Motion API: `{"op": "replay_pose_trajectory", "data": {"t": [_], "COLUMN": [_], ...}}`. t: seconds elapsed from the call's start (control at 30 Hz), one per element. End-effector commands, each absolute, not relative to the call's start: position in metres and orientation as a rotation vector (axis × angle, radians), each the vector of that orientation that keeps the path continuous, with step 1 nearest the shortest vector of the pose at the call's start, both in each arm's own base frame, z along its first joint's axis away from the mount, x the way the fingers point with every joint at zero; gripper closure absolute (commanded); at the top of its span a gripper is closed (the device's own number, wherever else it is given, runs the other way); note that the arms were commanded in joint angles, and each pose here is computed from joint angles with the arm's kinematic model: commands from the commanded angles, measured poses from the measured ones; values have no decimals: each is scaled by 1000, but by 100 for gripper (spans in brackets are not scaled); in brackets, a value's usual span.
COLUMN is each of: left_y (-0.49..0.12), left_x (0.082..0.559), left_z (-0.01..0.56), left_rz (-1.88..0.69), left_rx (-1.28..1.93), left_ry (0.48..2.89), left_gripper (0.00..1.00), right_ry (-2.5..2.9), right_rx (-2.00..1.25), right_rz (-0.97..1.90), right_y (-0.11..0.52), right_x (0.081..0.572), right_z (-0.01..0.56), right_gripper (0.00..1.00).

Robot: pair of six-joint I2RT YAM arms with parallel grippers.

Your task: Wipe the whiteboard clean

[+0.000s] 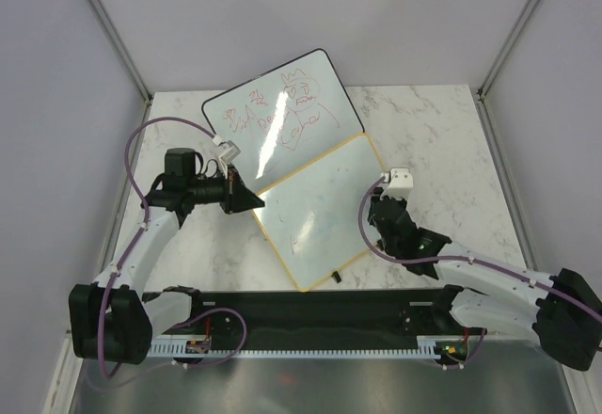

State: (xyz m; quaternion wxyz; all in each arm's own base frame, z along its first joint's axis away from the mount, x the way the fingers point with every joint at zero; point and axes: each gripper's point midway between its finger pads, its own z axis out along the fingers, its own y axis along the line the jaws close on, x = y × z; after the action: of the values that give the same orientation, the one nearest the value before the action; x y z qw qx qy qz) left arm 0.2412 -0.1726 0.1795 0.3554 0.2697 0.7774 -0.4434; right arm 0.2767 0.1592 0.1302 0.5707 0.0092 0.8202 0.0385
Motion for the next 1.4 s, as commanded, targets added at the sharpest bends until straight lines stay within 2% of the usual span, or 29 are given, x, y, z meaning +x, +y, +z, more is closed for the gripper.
{"op": "replay_pose_trajectory", "data": {"t": [0.0, 0.07, 0.23, 0.4, 0.57, 0.77, 1.0, 1.13, 1.23, 1.37], "left_y": [-164, -165, -165, -165, -165, -165, -165, -165, -164, -165], "left_x": [263, 263, 264, 264, 264, 264, 264, 265, 265, 265], "left_z": [179, 179, 183, 183, 183, 183, 183, 184, 184, 186], "left_rz": [-915, -919, -918, -922, -925, -921, -915, -911, -912, -916], "left_rx": [874, 873, 873, 865, 860, 864, 870, 871, 871, 869], "left_ry": [1885, 1888, 1877, 1881, 1885, 1880, 1876, 1877, 1878, 1877], "left_gripper": [98, 98, 98, 98, 98, 98, 98, 98, 98, 98], "right_ry": [1918, 1943, 1957, 1939, 1870, 1876, 1957, 1951, 1940, 1999], "right_rx": [61, 26, -261, -631, -814, -703, -299, -71, -58, -295], "right_rz": [29, 58, 318, 484, 612, 470, 175, 119, 190, 284], "right_y": [139, 147, 227, 323, 389, 359, 234, 181, 186, 236], "right_x": [272, 271, 251, 193, 153, 175, 241, 252, 252, 237], "right_z": [130, 124, 118, 108, 113, 109, 112, 109, 109, 93], "right_gripper": [100, 100, 100, 100, 100, 100, 100, 100, 100, 100]}}
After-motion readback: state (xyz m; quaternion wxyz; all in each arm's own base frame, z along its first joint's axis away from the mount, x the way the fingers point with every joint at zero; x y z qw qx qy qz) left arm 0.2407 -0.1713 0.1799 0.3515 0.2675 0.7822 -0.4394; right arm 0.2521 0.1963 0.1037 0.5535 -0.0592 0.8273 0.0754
